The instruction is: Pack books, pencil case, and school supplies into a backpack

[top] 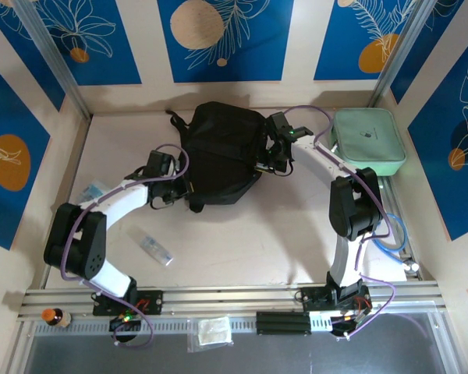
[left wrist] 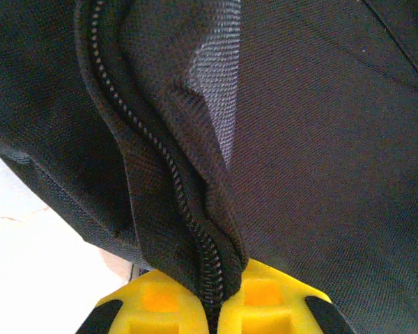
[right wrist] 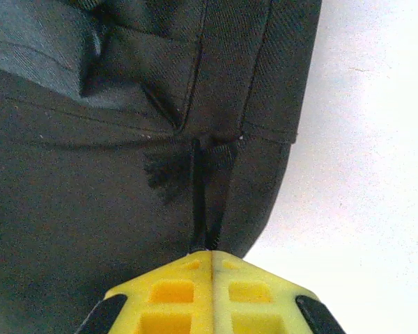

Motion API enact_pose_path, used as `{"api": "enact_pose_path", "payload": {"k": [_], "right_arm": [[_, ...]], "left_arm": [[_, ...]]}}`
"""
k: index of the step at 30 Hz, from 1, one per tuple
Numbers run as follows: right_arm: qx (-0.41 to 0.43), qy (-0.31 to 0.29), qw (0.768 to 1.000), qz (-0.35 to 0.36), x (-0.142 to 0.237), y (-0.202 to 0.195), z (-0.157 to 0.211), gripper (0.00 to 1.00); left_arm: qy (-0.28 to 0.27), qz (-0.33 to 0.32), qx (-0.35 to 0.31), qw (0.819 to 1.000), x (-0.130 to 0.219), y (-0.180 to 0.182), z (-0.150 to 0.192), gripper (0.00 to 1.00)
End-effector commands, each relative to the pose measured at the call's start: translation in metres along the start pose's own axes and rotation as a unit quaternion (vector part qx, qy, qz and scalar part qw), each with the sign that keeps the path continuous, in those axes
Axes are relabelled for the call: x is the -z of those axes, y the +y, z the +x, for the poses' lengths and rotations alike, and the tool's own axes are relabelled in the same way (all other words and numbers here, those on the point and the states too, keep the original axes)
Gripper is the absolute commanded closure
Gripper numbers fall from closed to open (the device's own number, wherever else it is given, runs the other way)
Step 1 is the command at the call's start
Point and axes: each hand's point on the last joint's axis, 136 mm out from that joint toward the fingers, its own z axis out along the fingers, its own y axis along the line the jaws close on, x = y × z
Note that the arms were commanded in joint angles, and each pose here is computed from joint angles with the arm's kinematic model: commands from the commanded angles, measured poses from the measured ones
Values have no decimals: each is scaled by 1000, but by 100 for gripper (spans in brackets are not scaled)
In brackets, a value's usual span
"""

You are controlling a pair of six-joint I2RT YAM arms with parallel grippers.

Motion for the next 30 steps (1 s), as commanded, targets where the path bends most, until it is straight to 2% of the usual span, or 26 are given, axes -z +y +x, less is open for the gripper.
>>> {"api": "enact_pose_path", "payload": {"k": [1,6,10,18,21,25,30], "right_arm": [[10,-24,1000,-2,10,3,-10,100],[4,-67,997,33,10,-8,-29,100],[-29,-95,992,74,12,-29,-42,100],[-24,-89,996,-9,29,-11,-26,98],[-38,-71,996,-49,32,-5,-13,90],[-48,-37,993,-100,31,11,7,78],[-57,-5,992,-114,19,24,29,68]], "left_arm": [[49,-18,-16,999,-4,5,25,100],[67,-20,-37,997,-4,0,39,100],[98,-19,-63,993,-7,-10,65,100],[151,37,-140,978,-8,-61,121,100],[150,55,-163,974,0,-77,127,77],[116,45,-209,970,27,-83,110,52],[69,42,-255,964,58,-98,79,36]]}}
